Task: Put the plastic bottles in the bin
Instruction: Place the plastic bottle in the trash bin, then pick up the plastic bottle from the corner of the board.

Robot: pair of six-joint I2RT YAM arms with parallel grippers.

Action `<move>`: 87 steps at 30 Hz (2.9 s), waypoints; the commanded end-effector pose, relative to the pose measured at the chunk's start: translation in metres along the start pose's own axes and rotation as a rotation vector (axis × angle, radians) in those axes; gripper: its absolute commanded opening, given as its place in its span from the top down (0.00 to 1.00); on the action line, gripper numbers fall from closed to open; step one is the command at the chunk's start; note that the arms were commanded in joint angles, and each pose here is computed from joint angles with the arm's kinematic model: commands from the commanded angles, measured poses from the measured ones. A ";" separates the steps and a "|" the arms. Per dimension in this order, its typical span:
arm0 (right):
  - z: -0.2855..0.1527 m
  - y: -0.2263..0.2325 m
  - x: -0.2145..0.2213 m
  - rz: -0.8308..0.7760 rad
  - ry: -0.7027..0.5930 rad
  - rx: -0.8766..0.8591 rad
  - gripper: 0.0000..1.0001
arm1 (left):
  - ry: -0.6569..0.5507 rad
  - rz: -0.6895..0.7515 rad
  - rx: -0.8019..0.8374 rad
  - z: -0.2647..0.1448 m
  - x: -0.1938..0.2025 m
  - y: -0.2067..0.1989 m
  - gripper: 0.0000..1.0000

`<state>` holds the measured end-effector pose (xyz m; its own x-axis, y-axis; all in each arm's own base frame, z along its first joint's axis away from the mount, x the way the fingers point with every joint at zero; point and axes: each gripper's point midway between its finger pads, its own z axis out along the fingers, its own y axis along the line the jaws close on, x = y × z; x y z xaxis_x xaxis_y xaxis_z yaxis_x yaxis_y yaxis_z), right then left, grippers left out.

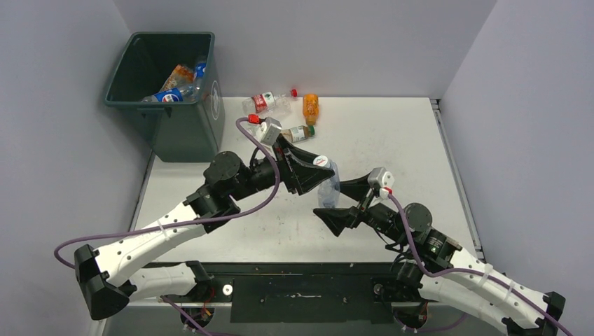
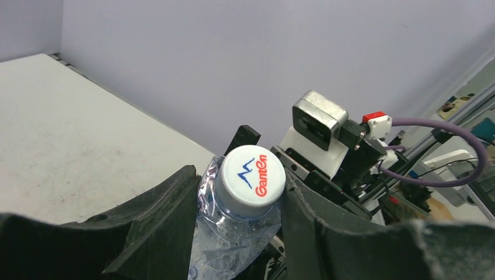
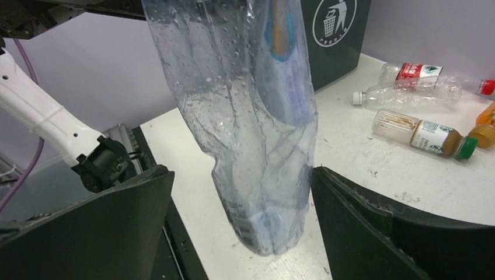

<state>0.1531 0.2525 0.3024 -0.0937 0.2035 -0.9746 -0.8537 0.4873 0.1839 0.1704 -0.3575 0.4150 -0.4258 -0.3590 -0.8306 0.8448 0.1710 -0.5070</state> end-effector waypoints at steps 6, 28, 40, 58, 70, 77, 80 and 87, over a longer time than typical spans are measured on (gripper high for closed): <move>-0.026 0.020 -0.079 0.074 -0.108 -0.018 0.10 | -0.227 0.323 -0.295 -0.061 -0.129 0.007 1.00; -0.041 -0.058 -0.004 0.308 -0.177 0.377 0.10 | -0.882 0.753 -1.256 -0.249 -0.326 0.033 1.00; -0.047 -0.060 0.004 0.286 -0.113 0.406 0.10 | -1.102 0.527 -1.126 -0.250 -0.380 0.160 1.00; -0.031 -0.081 0.054 0.183 0.058 0.496 0.10 | -1.044 0.710 -1.132 -0.210 -0.420 0.305 0.84; -0.033 -0.082 0.052 0.193 0.047 0.510 0.10 | -1.148 0.702 -1.051 -0.197 -0.422 0.216 0.04; -0.005 -0.100 0.045 0.275 -0.041 0.612 0.10 | -0.911 0.477 -0.874 -0.139 -0.346 0.148 0.04; 0.008 -0.122 0.044 0.326 -0.088 0.737 0.11 | -0.686 0.340 -0.874 -0.120 -0.288 0.150 0.04; 0.060 -0.192 0.050 0.433 -0.126 0.808 0.10 | -0.190 0.282 -0.902 -0.143 -0.145 0.164 0.04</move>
<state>0.2967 0.2105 0.1841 -0.3151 0.4121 -0.8549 -0.1317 0.8731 0.4694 0.3299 -0.1233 0.5411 0.2377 -0.5191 -0.8210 0.3279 0.8385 -0.4352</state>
